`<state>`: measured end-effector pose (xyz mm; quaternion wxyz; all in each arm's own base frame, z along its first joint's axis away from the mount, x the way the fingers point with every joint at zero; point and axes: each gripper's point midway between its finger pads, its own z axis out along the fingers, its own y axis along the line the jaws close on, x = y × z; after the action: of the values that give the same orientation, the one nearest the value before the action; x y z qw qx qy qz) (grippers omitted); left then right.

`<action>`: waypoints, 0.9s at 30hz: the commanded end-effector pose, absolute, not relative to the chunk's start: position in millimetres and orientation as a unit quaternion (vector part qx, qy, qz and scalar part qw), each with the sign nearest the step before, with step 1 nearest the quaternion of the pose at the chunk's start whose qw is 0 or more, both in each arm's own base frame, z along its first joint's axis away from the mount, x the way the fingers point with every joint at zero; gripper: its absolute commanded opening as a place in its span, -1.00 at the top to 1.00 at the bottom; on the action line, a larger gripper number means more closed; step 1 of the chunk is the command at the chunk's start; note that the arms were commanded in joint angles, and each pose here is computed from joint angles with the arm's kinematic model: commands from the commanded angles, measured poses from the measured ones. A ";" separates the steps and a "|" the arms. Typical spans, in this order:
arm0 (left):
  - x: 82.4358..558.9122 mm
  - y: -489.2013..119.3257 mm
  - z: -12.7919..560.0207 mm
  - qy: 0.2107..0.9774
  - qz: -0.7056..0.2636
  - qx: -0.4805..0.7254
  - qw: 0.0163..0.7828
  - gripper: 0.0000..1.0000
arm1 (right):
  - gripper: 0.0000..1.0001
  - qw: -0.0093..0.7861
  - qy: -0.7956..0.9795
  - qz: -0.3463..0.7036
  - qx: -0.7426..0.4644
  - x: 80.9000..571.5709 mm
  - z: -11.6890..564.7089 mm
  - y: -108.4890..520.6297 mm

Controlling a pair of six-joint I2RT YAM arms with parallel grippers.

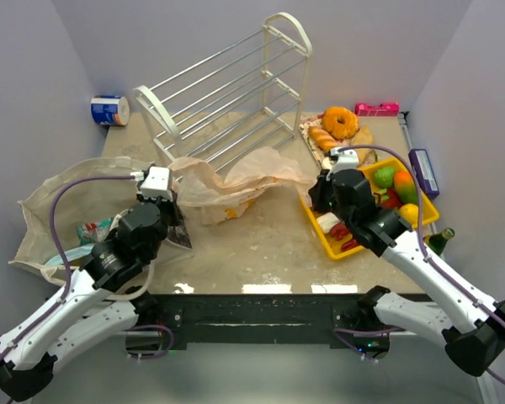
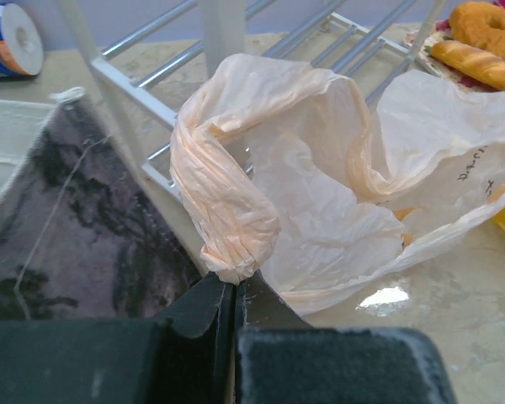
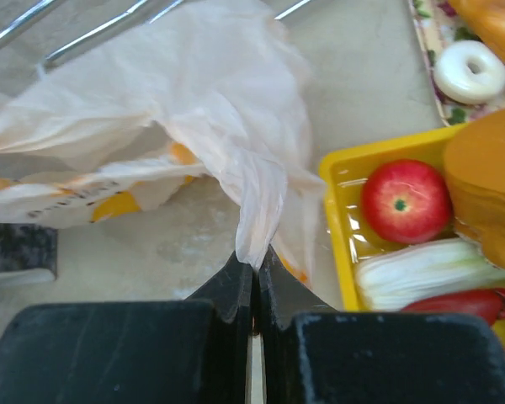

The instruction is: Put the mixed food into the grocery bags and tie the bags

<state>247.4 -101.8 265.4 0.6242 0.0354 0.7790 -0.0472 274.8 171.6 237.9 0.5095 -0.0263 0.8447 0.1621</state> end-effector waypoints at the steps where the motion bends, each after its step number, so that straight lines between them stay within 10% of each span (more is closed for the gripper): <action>1: 240.2 -68.6 281.2 0.767 0.003 0.001 0.642 1.00 | 1.00 0.510 0.852 0.115 0.025 281.0 236.7 134.6; 13: 237.8 -96.7 276.5 0.758 -0.047 0.079 0.646 1.00 | 0.99 0.563 0.820 0.035 0.092 274.2 286.6 74.5; 15: 236.1 -123.5 284.2 0.742 -0.102 0.125 0.651 1.00 | 0.61 0.563 0.820 0.075 0.067 270.4 294.6 89.1; 16: 236.5 -133.5 283.9 0.738 -0.115 0.144 0.649 1.00 | -0.09 0.566 0.817 0.093 0.058 270.7 299.3 95.4; 19: 234.2 -161.2 288.1 0.723 -0.167 0.183 0.645 1.00 | -0.64 0.562 0.814 0.147 0.013 265.2 314.4 118.3; 27: 232.5 -187.0 289.4 0.709 -0.221 0.202 0.639 1.00 | -0.21 0.584 0.737 0.327 -0.092 244.0 368.3 192.6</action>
<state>235.8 -170.3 273.6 0.6213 0.1870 0.7406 -0.1748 259.4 142.7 326.4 0.5703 -0.0174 0.7927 0.2148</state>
